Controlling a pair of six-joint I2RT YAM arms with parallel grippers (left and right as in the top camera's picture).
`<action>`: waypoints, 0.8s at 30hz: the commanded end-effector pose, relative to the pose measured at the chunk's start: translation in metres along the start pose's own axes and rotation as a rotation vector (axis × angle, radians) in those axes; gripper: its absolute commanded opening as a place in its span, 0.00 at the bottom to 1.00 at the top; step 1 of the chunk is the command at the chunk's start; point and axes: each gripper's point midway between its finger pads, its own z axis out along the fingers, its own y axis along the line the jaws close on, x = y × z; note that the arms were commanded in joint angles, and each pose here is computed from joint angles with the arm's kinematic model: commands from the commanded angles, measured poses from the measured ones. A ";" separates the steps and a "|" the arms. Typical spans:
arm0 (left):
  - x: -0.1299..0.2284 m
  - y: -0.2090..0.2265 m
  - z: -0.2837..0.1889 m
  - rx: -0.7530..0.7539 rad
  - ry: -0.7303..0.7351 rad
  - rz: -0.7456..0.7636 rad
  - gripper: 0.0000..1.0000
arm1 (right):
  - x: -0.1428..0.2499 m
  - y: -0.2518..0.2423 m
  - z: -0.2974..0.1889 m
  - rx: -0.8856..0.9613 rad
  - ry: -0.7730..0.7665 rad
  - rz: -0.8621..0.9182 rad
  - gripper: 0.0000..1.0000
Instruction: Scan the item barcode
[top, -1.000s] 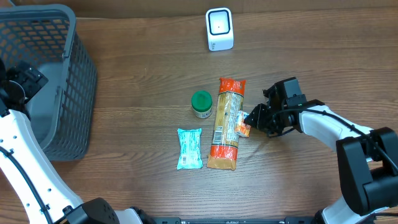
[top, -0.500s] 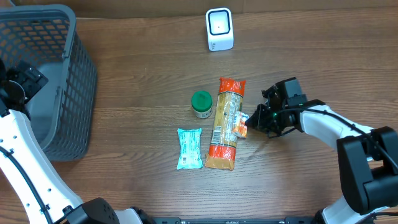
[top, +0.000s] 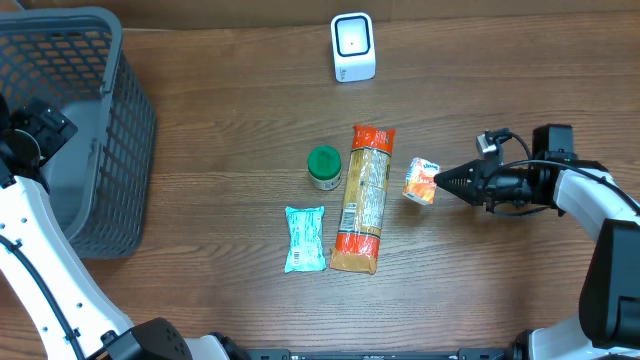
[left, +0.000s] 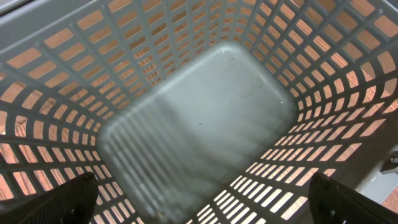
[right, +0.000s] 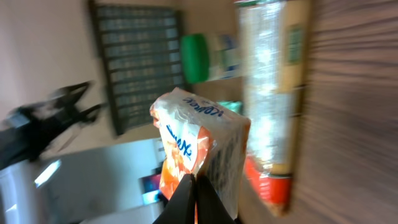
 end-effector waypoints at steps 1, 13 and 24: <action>-0.007 0.000 -0.004 -0.003 -0.021 -0.016 1.00 | 0.014 0.045 -0.006 -0.236 0.027 -0.164 0.04; -0.007 0.000 -0.004 -0.003 -0.020 -0.016 1.00 | 0.040 0.103 -0.013 -0.242 0.032 -0.349 0.04; -0.007 0.000 -0.004 -0.002 -0.021 -0.015 1.00 | 0.070 0.175 -0.031 -0.176 -0.035 -0.671 0.04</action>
